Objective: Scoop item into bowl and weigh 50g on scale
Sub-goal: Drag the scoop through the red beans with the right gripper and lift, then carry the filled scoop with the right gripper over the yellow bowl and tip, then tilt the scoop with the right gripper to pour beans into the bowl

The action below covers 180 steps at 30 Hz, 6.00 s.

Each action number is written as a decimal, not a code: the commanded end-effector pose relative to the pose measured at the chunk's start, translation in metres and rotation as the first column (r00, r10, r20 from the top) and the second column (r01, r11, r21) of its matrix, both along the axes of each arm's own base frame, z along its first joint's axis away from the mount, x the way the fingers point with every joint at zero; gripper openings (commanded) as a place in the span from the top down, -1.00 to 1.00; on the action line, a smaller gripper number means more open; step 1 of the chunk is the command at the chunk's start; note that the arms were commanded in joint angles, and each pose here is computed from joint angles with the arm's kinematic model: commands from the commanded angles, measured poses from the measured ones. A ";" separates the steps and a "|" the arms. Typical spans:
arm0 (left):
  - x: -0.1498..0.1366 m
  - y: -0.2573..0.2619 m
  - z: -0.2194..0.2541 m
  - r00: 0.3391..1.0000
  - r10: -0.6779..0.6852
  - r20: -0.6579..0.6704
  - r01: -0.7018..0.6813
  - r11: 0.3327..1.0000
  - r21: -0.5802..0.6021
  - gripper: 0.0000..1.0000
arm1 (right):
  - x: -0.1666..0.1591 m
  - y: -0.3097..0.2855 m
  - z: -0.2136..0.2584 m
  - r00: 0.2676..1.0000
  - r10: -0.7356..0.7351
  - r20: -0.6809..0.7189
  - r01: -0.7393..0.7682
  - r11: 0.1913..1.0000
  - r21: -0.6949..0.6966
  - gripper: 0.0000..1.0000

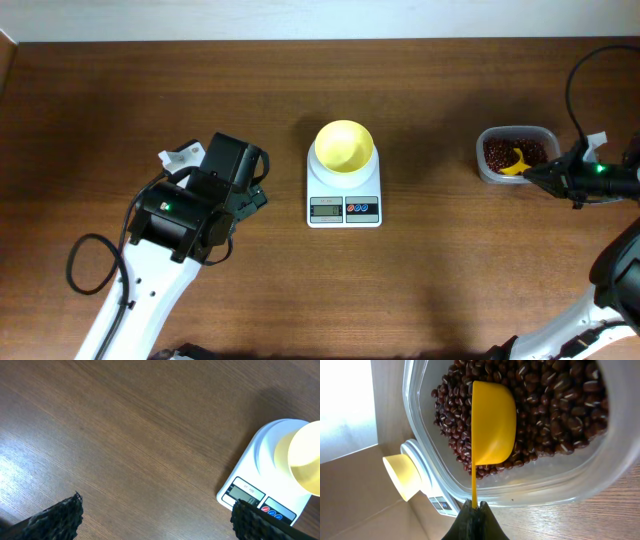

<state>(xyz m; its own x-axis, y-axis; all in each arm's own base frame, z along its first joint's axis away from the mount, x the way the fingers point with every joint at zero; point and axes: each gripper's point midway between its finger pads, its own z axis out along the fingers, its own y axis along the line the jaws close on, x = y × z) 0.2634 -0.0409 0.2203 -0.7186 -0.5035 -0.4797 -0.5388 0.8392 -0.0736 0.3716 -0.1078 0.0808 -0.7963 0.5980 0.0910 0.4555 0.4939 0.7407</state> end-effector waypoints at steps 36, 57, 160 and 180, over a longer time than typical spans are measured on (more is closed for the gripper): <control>-0.001 0.003 0.004 1.000 0.007 0.014 -0.007 1.000 0.004 -0.98 | -0.016 -0.032 0.015 0.987 -0.068 0.145 0.052 0.992 0.115 0.92; -0.001 0.003 0.004 1.000 0.007 0.014 -0.007 1.000 0.004 -0.98 | 0.000 -0.015 0.064 0.920 -0.123 0.373 0.002 0.952 0.307 0.92; -0.001 0.003 0.004 1.000 0.007 0.014 -0.007 1.000 0.004 -0.98 | 0.047 0.289 0.048 0.424 0.632 0.648 -0.718 0.671 -0.184 0.92; -0.001 0.003 0.004 1.000 0.007 0.014 -0.007 1.000 0.004 -0.98 | 0.053 0.288 0.047 0.409 0.642 0.649 -0.706 0.673 -0.220 0.92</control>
